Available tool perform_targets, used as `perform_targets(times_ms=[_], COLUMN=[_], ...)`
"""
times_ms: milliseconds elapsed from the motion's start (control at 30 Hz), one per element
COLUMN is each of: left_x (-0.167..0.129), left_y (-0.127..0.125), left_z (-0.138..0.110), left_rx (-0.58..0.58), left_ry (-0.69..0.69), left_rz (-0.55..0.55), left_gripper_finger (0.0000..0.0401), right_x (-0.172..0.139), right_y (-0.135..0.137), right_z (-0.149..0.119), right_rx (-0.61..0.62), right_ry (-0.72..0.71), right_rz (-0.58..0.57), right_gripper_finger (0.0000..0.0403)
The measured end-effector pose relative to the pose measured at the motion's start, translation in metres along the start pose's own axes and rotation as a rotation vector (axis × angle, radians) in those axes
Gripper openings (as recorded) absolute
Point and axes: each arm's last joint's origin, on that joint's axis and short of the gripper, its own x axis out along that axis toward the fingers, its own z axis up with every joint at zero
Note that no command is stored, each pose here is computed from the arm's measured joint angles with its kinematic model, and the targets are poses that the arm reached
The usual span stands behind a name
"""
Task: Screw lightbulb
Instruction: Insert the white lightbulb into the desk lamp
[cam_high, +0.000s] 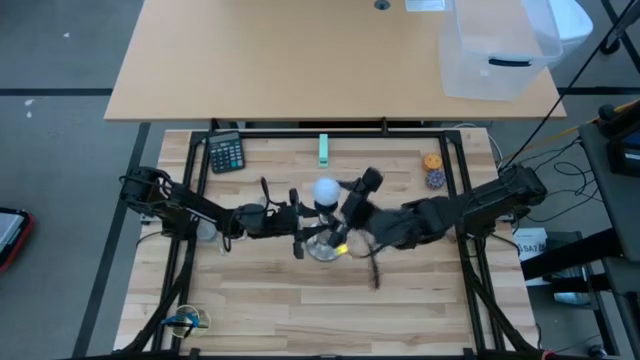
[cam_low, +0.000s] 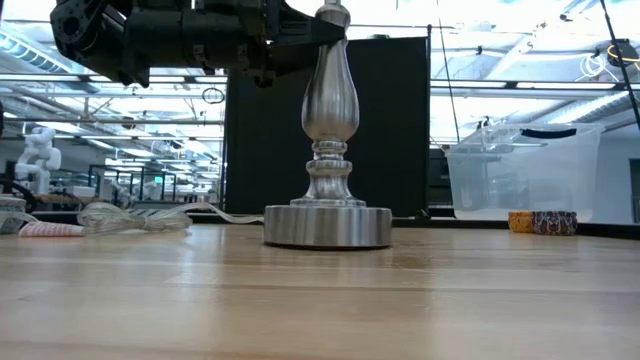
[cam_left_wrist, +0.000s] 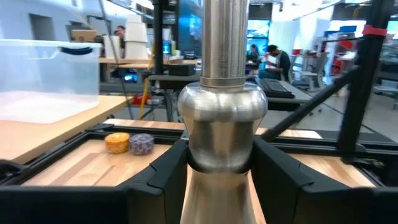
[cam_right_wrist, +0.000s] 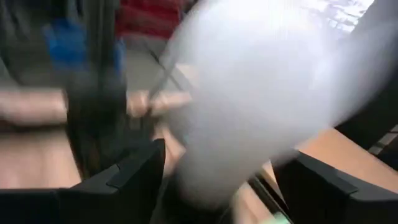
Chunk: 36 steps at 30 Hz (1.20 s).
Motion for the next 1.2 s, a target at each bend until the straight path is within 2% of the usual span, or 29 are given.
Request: perform_targets(times_ms=[67, 167, 333, 567, 933, 1200], left_x=[0.0, 0.0, 0.0, 0.0, 0.0, 0.0], left_y=[0.0, 0.0, 0.0, 0.0, 0.0, 0.0], left_z=[0.0, 0.0, 0.0, 0.0, 0.0, 0.0], left_rx=[0.002, 0.001, 0.005, 0.005, 0.005, 0.004], left_ry=[0.001, 0.001, 0.003, 0.004, 0.005, 0.006], left_rz=[0.006, 0.005, 0.002, -0.001, -0.004, -0.005], left_gripper_finger=[0.0159, 0.0162, 0.0162, 0.0163, 0.0163, 0.0163], right_x=[0.006, 0.005, 0.008, 0.003, -0.009, -0.01], right_y=[0.009, 0.008, 0.012, 0.012, 0.018, 0.017], right_z=[-0.007, 0.0, -0.005, -0.002, -0.001, -0.002], right_rx=[-0.007, 0.032, 0.005, 0.02, 0.02, 0.036], right_ry=[0.016, -0.017, -0.002, -0.017, -0.029, -0.023], right_rz=[-0.002, -0.014, -0.02, -0.02, -0.106, -0.112], right_gripper_finger=[0.0276, 0.0276, 0.0276, 0.0276, 0.0276, 0.0276])
